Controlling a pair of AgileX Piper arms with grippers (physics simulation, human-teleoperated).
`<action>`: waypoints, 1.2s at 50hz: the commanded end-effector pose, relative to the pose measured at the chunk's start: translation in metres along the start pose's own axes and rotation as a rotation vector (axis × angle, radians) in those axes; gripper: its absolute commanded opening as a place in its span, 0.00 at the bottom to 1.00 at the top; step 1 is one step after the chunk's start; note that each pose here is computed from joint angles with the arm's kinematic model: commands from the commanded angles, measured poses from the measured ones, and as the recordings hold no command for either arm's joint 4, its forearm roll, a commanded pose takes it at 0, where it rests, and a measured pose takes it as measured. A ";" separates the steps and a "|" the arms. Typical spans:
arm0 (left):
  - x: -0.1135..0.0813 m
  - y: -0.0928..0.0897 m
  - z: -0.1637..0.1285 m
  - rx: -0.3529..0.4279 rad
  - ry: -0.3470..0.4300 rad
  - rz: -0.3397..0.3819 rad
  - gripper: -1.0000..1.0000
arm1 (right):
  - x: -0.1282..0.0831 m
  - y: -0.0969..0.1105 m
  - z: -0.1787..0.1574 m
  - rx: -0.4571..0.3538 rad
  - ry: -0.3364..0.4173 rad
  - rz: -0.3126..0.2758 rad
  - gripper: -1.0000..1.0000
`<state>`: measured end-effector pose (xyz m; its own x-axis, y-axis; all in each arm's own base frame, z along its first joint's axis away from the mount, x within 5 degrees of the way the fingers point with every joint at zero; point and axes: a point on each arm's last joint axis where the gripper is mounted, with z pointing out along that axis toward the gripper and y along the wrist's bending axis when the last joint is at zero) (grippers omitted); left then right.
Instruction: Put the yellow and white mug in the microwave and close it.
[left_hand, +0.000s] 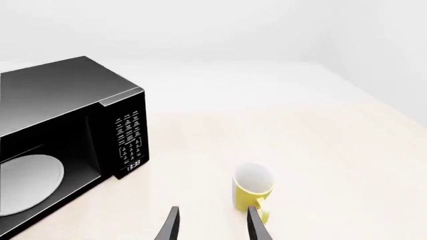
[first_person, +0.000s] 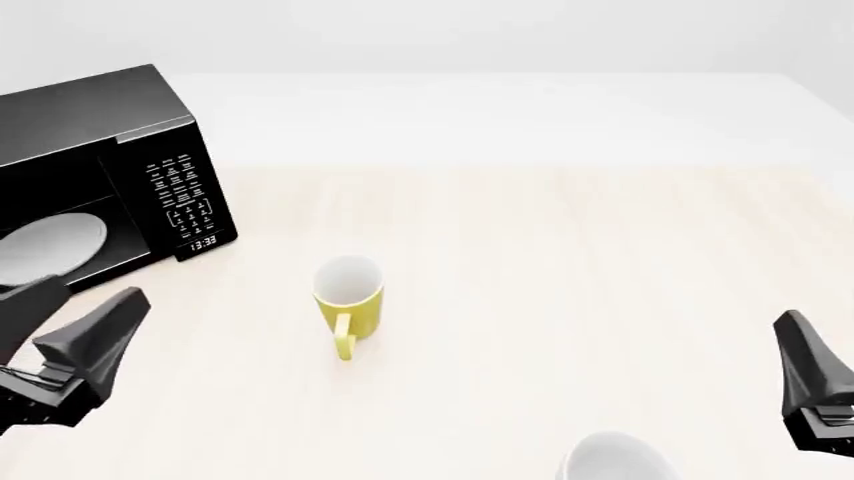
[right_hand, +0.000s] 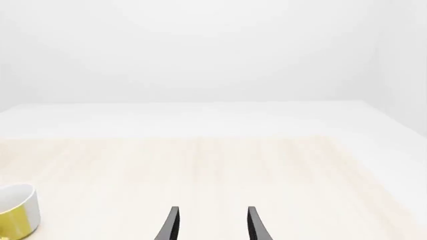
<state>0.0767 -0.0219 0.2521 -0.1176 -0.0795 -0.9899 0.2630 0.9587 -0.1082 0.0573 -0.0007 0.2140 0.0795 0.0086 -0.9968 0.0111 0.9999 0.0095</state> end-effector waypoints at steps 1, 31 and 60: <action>-0.005 -0.007 0.033 0.041 0.114 -0.074 1.00 | 0.000 0.000 0.000 0.000 0.000 0.000 1.00; 0.010 -0.021 0.102 0.059 0.329 -0.112 1.00 | 0.000 0.000 0.000 0.000 0.000 0.000 1.00; 0.031 -0.044 0.121 0.145 0.410 -0.128 1.00 | 0.000 0.000 0.000 0.000 0.000 0.000 1.00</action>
<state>0.1762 -0.0902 0.2203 -0.5011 -0.0573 -0.8635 0.3286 0.9105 -0.2511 0.0574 -0.0007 0.2140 0.0792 0.0086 -0.9968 0.0111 0.9999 0.0095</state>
